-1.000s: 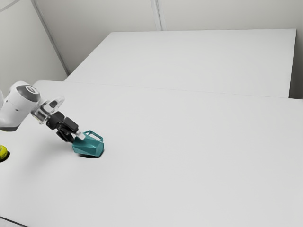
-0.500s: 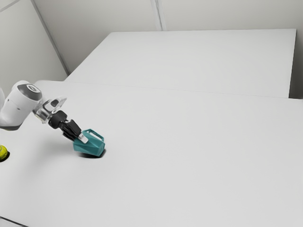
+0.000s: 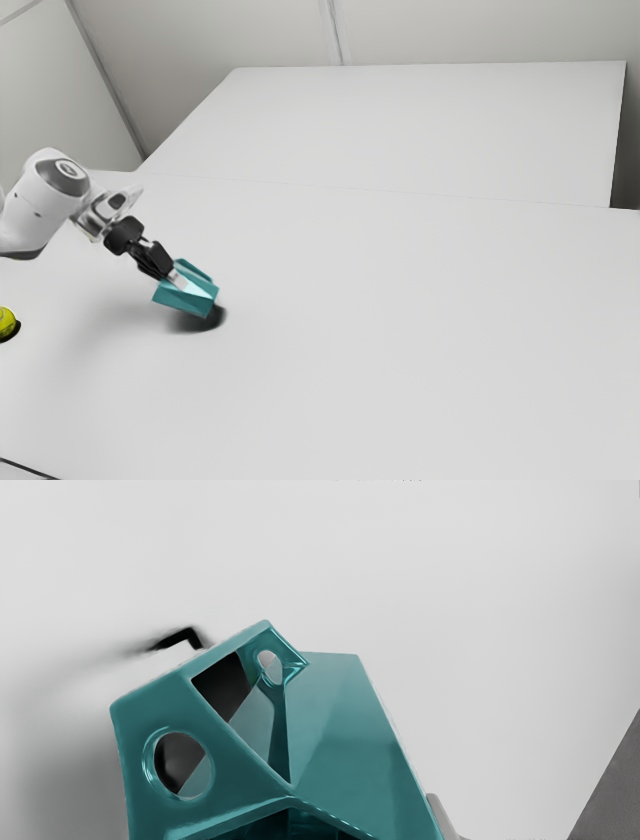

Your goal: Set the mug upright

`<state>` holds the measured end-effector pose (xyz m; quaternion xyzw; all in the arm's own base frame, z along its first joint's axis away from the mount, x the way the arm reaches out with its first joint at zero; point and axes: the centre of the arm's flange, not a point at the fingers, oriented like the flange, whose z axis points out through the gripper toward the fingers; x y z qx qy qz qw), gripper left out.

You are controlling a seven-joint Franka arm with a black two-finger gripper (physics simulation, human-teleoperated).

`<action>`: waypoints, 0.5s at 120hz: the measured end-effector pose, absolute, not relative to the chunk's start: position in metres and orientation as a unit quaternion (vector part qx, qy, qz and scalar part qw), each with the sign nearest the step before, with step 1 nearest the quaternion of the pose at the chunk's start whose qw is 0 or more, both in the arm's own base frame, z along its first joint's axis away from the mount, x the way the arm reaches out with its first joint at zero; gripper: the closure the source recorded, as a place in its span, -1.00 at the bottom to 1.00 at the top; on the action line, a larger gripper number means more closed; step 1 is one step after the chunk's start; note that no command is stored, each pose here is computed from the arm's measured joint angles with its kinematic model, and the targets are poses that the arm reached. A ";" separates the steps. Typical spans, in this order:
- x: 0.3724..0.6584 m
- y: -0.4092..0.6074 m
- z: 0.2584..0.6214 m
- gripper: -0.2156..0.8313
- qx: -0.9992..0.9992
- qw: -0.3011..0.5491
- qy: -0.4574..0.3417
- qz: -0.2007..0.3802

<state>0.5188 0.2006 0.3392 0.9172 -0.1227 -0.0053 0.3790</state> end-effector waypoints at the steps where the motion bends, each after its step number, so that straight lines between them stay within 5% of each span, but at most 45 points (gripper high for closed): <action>1: 0.519 0.199 0.340 0.88 0.918 0.378 -0.124 -0.005; 60: 0.531 0.055 0.389 0.91 0.949 0.147 -0.280 -0.008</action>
